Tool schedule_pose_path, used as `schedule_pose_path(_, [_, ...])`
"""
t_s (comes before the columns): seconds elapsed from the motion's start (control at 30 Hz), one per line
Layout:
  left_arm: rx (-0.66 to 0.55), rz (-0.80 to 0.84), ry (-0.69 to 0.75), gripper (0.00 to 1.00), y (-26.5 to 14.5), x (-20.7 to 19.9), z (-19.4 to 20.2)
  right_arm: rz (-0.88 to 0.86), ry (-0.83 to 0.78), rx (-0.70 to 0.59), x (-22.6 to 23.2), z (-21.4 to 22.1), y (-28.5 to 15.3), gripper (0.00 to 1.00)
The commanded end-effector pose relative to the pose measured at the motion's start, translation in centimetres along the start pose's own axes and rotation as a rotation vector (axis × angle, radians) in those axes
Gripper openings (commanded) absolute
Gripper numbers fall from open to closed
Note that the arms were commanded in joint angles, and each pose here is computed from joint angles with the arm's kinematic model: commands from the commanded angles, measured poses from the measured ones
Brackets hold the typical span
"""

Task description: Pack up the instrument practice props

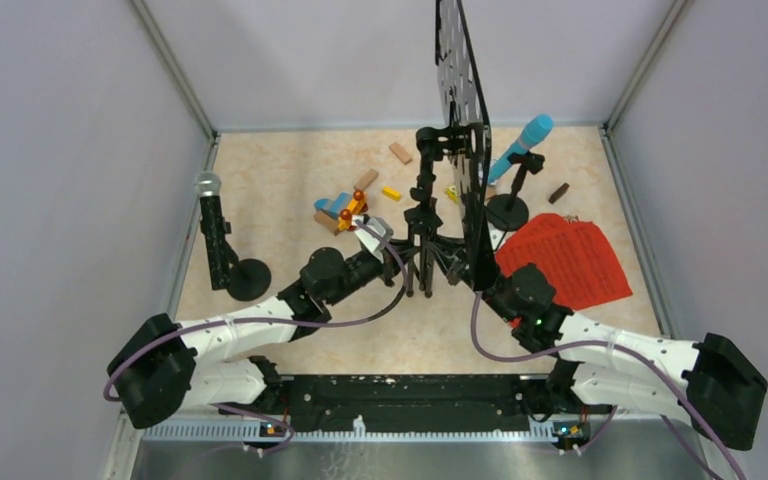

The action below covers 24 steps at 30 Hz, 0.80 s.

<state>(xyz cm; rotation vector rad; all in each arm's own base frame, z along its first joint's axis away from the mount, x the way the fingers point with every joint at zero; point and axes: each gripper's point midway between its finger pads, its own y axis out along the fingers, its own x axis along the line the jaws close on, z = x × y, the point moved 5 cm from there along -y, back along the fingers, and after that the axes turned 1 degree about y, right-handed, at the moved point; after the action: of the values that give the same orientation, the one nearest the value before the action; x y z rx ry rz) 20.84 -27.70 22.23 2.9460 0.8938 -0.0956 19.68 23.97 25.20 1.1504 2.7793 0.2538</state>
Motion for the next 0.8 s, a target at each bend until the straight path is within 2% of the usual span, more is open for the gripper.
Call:
schedule_pose_path(0.0, [-0.053, 0.294, -0.070, 0.00, 0.8, -6.2, -1.8, -0.126, 0.014, -0.098, 2.1, -3.2, 0.4, 0.00])
schedule_pose_path(0.07, [-0.038, 0.257, -0.087, 0.00, 0.6, -5.8, -1.1, -0.081, 0.022, -0.060, 1.6, -2.7, 0.1, 0.02])
schedule_pose_path(0.13, [-0.030, 0.214, -0.106, 0.00, 0.4, -5.3, -0.6, -0.021, 0.031, 0.009, 0.8, -1.8, -0.4, 0.15])
schedule_pose_path(0.23, [-0.019, 0.189, -0.109, 0.00, -0.1, -5.0, -0.2, 0.057, 0.056, 0.061, -0.2, -1.3, -1.3, 0.40])
schedule_pose_path(0.47, [0.017, 0.219, -0.101, 0.00, 0.0, -5.3, 0.6, 0.070, 0.093, 0.042, -0.4, -1.9, -2.0, 0.77])
schedule_pose_path(0.6, [0.026, 0.223, -0.105, 0.00, 0.2, -5.4, 0.8, 0.082, 0.130, -0.001, -0.5, -2.6, -1.9, 0.80])
schedule_pose_path(0.77, [0.039, 0.231, -0.107, 0.00, 0.3, -5.5, 1.1, 0.214, 0.128, -0.015, -2.0, -3.0, -1.5, 0.81])
